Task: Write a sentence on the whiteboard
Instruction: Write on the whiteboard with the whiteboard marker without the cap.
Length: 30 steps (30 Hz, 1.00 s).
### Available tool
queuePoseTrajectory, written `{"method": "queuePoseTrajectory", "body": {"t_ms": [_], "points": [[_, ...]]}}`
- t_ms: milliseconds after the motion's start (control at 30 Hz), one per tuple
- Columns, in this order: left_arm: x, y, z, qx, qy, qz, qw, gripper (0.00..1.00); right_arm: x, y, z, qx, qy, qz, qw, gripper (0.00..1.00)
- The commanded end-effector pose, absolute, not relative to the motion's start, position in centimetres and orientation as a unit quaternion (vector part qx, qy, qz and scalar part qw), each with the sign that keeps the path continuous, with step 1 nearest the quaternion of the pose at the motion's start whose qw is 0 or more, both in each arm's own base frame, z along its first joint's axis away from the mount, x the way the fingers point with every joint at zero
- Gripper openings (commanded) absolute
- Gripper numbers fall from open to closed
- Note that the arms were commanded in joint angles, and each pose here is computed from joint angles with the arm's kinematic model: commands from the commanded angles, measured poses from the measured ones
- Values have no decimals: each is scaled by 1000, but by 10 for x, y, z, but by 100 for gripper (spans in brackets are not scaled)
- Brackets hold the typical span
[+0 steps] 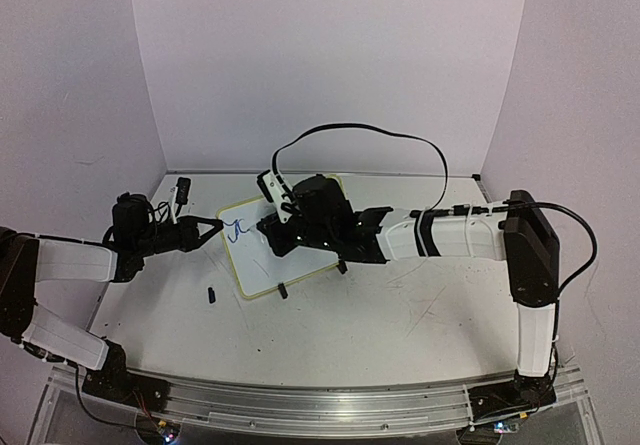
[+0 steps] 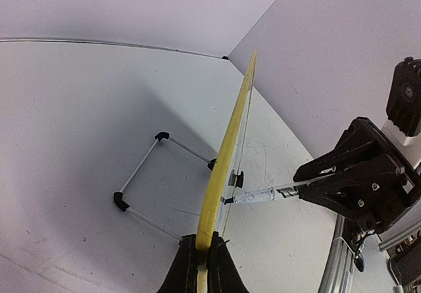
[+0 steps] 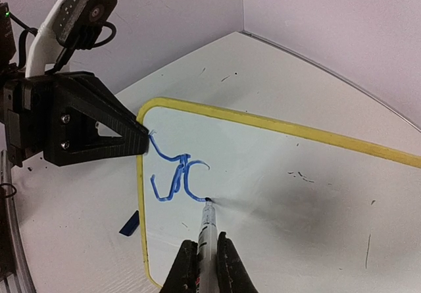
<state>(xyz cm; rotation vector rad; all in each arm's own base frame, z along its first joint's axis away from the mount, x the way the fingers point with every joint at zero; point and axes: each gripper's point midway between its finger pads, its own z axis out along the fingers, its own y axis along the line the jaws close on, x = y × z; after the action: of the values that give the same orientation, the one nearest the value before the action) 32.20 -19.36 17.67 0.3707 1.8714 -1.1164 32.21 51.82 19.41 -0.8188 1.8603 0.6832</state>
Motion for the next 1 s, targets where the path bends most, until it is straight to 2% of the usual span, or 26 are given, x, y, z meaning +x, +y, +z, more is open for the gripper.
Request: {"method": "queuePoseTrajectory", "body": {"t_ms": [0, 967], "points": [[328, -197, 204, 172, 730, -460, 476, 0, 345, 504, 236, -293, 749, 275, 527, 0], [328, -199, 205, 177, 728, -466, 471, 0, 348, 522, 239, -299, 740, 299, 522, 0]]}}
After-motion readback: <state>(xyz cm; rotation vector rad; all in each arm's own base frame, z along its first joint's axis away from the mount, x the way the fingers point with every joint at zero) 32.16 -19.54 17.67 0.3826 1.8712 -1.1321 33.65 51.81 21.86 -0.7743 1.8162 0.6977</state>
